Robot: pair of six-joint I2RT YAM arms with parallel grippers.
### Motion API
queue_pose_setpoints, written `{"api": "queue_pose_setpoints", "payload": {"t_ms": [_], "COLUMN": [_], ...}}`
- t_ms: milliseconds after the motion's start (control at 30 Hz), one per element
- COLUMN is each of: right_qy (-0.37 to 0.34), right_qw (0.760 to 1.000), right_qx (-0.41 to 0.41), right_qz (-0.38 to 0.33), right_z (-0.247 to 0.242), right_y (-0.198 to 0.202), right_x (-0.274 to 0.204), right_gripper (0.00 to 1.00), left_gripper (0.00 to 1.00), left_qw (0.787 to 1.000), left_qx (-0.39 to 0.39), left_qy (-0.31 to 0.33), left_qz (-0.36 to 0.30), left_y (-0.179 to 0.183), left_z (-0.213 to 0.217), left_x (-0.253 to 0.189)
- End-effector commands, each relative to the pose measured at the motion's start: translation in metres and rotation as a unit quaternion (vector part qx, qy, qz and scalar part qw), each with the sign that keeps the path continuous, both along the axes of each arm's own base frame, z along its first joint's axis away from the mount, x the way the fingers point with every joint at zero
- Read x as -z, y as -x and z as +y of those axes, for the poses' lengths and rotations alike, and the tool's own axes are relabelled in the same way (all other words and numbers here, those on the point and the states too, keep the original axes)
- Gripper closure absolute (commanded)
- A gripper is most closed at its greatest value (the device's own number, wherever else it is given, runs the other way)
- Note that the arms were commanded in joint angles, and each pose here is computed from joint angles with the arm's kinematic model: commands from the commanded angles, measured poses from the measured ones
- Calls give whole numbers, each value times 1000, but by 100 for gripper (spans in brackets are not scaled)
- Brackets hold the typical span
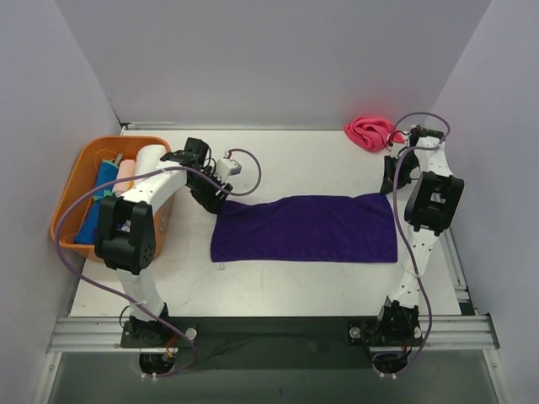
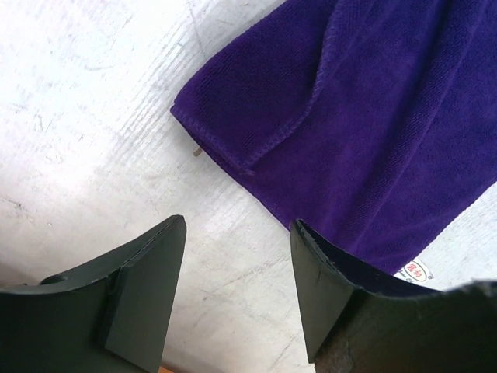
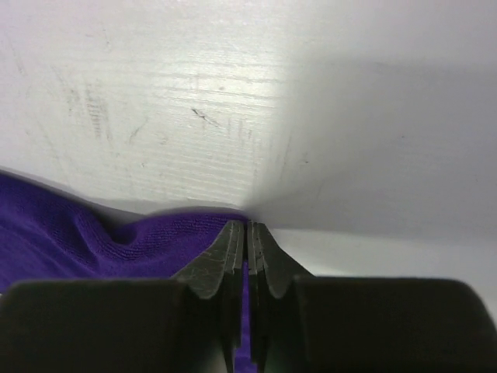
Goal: Roll the towels
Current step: Flatten the towel
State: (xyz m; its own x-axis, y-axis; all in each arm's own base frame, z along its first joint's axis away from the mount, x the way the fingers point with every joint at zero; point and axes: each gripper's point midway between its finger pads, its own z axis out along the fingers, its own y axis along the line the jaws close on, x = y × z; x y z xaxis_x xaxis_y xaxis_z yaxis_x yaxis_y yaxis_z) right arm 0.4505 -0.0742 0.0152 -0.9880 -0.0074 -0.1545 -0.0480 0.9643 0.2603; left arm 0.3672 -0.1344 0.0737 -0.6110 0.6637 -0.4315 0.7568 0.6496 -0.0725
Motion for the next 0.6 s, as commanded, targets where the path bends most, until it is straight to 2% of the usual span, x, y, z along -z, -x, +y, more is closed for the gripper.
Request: {"api": "queue_pose_setpoints", "payload": {"t_ms": [0, 267, 400, 567], "right_qy": [-39, -89, -90, -83], "right_qw": [999, 992, 988, 980], "right_qx": [-7, -18, -68, -149], "right_qz": [-1, -91, -109, -101], "right_z": [16, 15, 24, 35], "right_y": [9, 28, 50, 91], "right_x": [-23, -100, -111, -100], "right_gripper": [100, 100, 100, 100], "left_gripper": [33, 34, 34, 34], "left_qw": [999, 998, 996, 995], "left_qx": [-18, -34, -49, -61], "left_qy": [34, 57, 66, 74], "left_qz": [-11, 6, 16, 30], "left_y": [-7, -2, -2, -2], "left_z": [1, 4, 8, 8], "left_x": [-20, -22, -19, -17]}}
